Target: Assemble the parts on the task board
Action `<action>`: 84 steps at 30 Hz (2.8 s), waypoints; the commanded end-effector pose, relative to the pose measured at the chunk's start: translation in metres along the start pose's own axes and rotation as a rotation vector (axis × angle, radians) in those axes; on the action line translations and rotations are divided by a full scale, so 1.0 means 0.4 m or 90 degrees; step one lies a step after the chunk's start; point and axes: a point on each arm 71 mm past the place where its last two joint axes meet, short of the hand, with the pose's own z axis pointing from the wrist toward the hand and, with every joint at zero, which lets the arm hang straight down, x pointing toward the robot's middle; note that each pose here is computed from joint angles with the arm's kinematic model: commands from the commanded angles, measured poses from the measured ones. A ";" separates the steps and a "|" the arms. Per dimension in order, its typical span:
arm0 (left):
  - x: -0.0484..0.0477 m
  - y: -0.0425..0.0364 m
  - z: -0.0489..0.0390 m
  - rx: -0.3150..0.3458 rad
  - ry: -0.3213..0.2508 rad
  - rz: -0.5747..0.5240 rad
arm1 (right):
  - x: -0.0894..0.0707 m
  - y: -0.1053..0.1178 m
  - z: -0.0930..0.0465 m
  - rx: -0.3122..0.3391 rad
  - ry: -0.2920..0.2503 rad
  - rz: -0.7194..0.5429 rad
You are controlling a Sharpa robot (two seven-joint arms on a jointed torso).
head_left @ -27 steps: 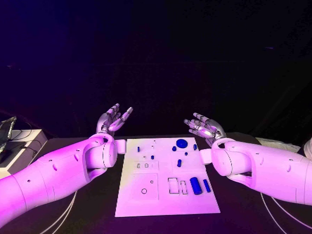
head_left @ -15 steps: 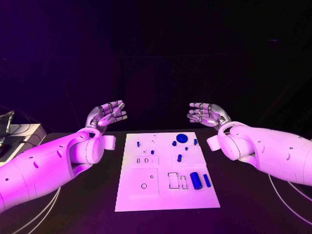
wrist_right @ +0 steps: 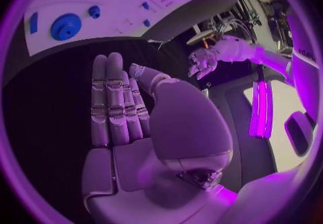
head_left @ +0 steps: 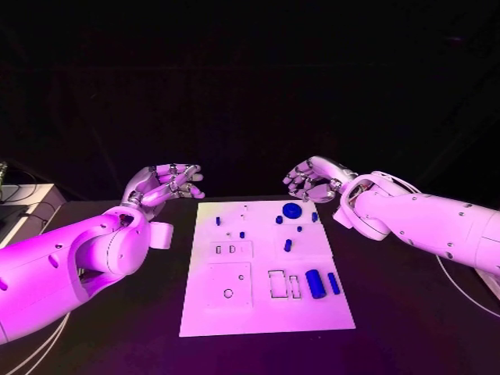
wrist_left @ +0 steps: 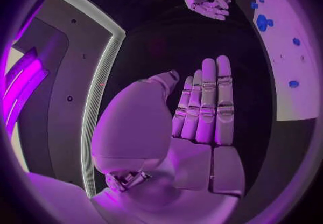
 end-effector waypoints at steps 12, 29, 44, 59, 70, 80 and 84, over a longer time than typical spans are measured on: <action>0.052 -0.056 -0.032 0.021 0.088 -0.004 | 0.015 0.040 0.031 0.029 0.075 -0.314; 0.056 -0.069 -0.034 0.025 0.095 -0.005 | 0.059 0.037 0.032 0.051 0.121 -0.332; 0.052 -0.069 -0.033 0.023 0.097 -0.005 | 0.073 0.028 0.034 0.061 0.125 -0.339; 0.047 -0.068 -0.030 0.021 0.095 -0.005 | 0.076 0.038 0.037 0.053 0.115 -0.334; 0.043 -0.065 -0.027 0.018 0.094 -0.004 | 0.073 0.042 0.038 0.051 0.102 -0.325; 0.039 -0.064 -0.026 0.016 0.092 -0.003 | 0.056 0.052 0.039 0.054 0.029 -0.321; 0.038 -0.063 -0.026 0.015 0.091 -0.002 | 0.049 0.061 0.040 0.053 -0.009 -0.317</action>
